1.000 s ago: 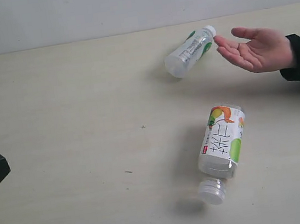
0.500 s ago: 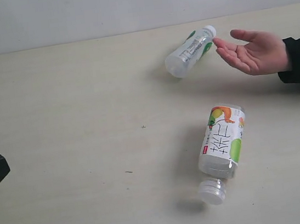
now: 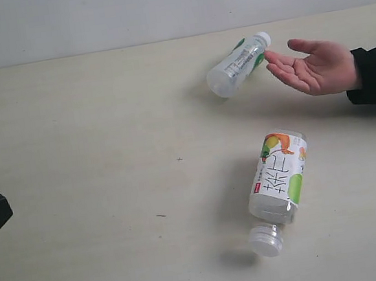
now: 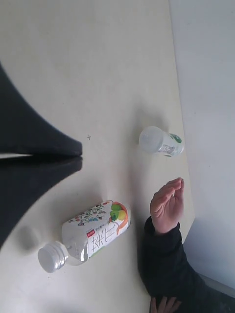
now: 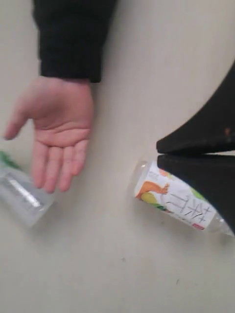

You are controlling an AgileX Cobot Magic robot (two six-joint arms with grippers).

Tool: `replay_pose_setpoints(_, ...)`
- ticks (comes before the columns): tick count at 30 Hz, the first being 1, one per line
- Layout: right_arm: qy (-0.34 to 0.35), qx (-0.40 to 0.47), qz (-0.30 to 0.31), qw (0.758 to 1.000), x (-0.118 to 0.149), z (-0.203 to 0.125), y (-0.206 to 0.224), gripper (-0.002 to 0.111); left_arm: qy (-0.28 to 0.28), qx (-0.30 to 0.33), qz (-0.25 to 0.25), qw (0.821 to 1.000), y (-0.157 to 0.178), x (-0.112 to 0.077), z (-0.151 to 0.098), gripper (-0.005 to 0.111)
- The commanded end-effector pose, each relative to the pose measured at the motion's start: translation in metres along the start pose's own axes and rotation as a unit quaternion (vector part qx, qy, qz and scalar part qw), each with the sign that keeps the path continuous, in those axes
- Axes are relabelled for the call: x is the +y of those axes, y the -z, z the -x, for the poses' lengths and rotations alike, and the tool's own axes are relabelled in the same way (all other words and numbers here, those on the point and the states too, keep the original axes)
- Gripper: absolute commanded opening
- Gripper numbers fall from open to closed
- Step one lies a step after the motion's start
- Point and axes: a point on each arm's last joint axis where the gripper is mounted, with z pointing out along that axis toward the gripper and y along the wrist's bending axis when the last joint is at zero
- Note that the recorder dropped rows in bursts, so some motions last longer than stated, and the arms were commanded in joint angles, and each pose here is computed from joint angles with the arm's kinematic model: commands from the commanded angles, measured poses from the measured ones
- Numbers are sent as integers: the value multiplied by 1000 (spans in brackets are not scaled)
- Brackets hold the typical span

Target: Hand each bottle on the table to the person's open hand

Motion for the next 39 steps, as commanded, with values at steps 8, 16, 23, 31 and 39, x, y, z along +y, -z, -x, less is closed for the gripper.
replay_pose_setpoints(8,-11,87,-48,995,43,-38,-50,0,5,-1,2,1000,0,0,-1,0)
replay_pose_setpoints(16,-98,124,-34,987,59,-55,-106,12,5,-1,2,1000,0,0,-1,0)
replay_pose_setpoints(23,-114,161,-53,979,59,-58,-137,68,5,-1,2,1000,0,0,-1,0)
replay_pose_setpoints(31,-144,191,-63,969,61,-61,-170,85,5,-1,2,1000,0,0,-1,0)
replay_pose_setpoints(39,-156,164,-88,970,69,-65,-198,84,5,-1,2,1000,0,0,-1,0)
